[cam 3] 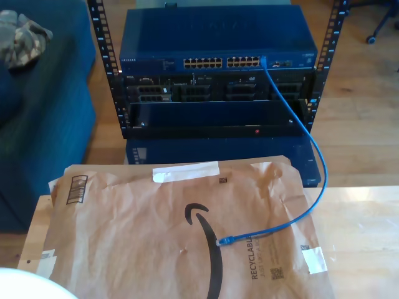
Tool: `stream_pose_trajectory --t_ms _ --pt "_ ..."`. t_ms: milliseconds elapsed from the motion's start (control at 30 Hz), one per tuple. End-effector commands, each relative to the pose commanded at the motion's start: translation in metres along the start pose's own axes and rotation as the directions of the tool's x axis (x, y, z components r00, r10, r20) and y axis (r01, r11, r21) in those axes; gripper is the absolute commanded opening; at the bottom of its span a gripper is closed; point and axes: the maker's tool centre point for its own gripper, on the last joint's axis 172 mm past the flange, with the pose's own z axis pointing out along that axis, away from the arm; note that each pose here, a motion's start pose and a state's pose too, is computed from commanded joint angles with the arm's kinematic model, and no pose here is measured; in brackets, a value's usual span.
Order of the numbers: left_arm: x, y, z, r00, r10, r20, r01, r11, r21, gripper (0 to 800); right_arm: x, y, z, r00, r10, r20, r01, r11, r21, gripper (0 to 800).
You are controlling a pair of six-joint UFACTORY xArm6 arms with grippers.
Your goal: Grab the cable and plug it in
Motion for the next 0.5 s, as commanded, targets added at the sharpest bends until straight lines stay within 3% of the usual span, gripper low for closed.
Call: stream_pose_trajectory --t_ms 300,500 --pt "0.0 0.0 0.0 1.0 0.001 -0.002 -0.001 1.0 0.0 800 -0.004 0.084 -0.039 0.995 0.067 0.077 -0.055 0.987 -0.149 793" --pt "0.0 0.0 0.001 1.0 0.0 0.0 0.0 1.0 0.0 800 -0.012 0.109 -0.072 0.987 0.051 0.15 -0.013 0.97 -0.242 793"
